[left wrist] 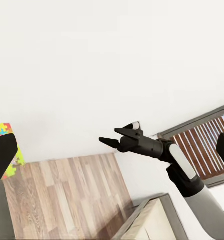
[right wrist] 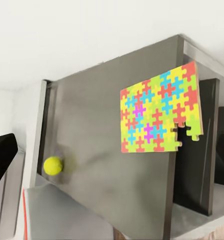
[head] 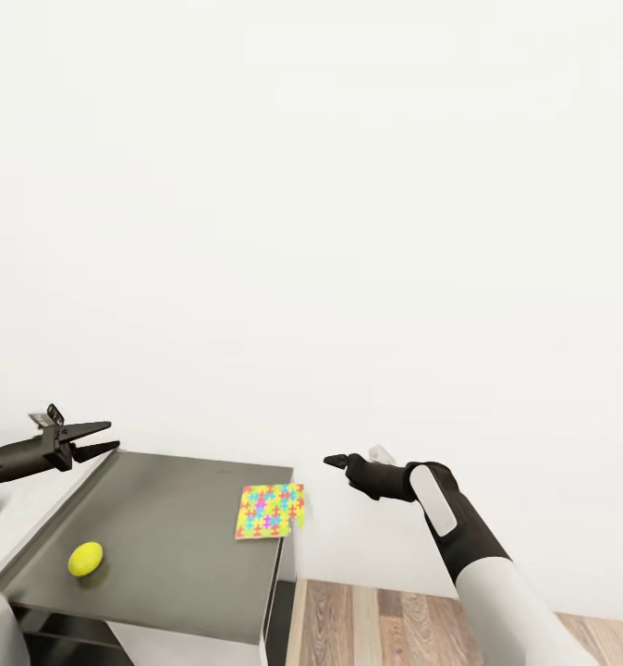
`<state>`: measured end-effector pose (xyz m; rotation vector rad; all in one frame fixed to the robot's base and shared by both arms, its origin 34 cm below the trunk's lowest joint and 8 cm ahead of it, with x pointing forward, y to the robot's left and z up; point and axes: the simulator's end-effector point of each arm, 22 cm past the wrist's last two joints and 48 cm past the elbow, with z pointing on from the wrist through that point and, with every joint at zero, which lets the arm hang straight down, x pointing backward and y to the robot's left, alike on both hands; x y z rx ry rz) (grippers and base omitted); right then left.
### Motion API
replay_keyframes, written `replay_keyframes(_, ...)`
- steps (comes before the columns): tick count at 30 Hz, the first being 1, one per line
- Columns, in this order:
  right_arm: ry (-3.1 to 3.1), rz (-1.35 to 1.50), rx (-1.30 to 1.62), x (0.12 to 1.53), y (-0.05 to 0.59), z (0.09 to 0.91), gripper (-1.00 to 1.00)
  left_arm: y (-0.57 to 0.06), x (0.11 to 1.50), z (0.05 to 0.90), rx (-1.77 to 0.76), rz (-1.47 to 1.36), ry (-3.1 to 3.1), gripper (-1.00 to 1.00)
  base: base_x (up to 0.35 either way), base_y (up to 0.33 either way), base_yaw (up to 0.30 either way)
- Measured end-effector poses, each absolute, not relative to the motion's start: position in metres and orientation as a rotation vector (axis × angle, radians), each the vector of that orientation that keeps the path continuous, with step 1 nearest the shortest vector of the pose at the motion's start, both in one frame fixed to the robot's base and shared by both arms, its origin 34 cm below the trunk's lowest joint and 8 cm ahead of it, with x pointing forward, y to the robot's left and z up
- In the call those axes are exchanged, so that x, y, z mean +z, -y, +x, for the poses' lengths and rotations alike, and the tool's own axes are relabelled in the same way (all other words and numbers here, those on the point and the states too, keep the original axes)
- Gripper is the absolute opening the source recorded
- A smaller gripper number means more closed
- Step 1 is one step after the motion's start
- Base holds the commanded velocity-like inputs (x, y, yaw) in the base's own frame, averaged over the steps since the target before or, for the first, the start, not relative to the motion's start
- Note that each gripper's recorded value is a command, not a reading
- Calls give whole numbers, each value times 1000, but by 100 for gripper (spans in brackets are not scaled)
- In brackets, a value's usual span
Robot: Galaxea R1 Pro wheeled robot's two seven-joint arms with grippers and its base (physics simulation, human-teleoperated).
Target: Put all the toys in the child's room - the three board games (two on the bed and one on the table), the two jigsaw puzzles on the table, and the tennis ball on the table - inside the toy box on the table in the child's room.
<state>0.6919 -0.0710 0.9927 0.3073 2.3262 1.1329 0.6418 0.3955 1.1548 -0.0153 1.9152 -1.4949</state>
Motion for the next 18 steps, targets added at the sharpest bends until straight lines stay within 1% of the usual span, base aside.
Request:
replay_keyframes(6,-2327,308,1131,992,72,692,100,-395,1155,642,-1493,-13,-1914,100,216,0,1)
replay_keyframes(18,-2337,312,1127,988,73,691,100,-395,1155,642,-1494,-10,-1913,100,24,0,0)
